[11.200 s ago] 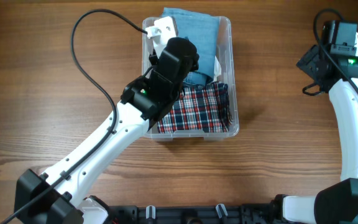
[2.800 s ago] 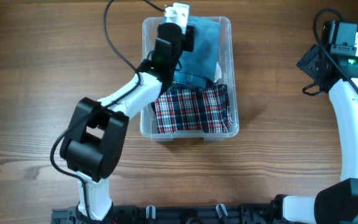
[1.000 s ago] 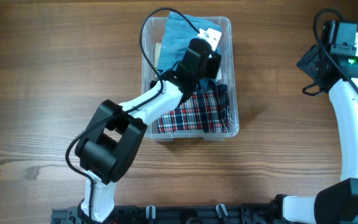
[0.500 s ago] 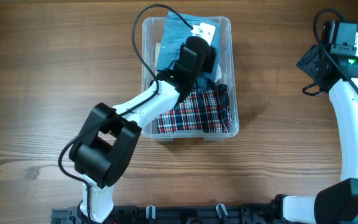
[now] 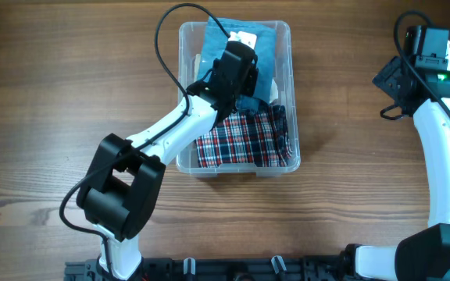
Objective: Pack container
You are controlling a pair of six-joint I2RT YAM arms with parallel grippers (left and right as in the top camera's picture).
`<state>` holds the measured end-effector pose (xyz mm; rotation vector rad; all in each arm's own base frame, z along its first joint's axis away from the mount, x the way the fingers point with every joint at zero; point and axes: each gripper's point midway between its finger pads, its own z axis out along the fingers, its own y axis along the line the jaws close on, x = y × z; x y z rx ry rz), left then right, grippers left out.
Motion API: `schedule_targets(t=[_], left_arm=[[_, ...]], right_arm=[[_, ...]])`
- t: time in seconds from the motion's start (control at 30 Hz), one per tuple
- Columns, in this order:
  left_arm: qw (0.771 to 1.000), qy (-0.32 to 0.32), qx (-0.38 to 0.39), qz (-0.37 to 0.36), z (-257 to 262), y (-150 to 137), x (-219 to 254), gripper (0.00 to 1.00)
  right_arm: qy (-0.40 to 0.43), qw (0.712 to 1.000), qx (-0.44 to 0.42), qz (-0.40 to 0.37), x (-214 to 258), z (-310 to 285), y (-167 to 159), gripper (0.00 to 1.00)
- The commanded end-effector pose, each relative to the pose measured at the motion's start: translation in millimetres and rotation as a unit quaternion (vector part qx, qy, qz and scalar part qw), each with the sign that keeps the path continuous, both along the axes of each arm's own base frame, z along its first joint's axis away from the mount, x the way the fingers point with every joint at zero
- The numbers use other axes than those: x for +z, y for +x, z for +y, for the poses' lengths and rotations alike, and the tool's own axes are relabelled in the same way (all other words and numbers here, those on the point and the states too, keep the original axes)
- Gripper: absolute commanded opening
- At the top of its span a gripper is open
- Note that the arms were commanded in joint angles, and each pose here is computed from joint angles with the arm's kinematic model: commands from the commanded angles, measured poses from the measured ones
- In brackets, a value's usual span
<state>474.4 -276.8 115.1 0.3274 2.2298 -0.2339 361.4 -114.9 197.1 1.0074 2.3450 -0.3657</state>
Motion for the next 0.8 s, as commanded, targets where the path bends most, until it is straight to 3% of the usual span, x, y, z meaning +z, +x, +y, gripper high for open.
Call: schedule_targets(t=[0.0,0.2,0.47,0.67,0.77], left_arm=[[0.996,0.025,0.012,0.084,13.0,-19.6,-67.6,0.15],[0.999,-0.012,0.010,0.028,3.0,-3.6,-31.5,0.20],[0.995,-0.073,0.007,-0.065,4.9,-6.8,80.7,0.34],[0.993,-0.082,0.007,-0.079,21.7,-32.2,132.6,0.69],[0.994,-0.077,0.007,-0.072,31.6,-47.8,146.3,0.98]], right_arm=[[-0.004,1.000,-0.007,0.008,-5.7,-3.5,-2.0,1.00],[-0.004,1.000,-0.007,0.008,-5.7,-3.7,-2.1,1.00],[-0.004,1.000,-0.007,0.008,-5.6,-3.7,-2.0,1.00],[-0.004,1.000,-0.007,0.008,-5.6,-3.6,-2.0,1.00],[-0.004,1.000,-0.007,0.008,-5.7,-3.7,-2.1,1.00]])
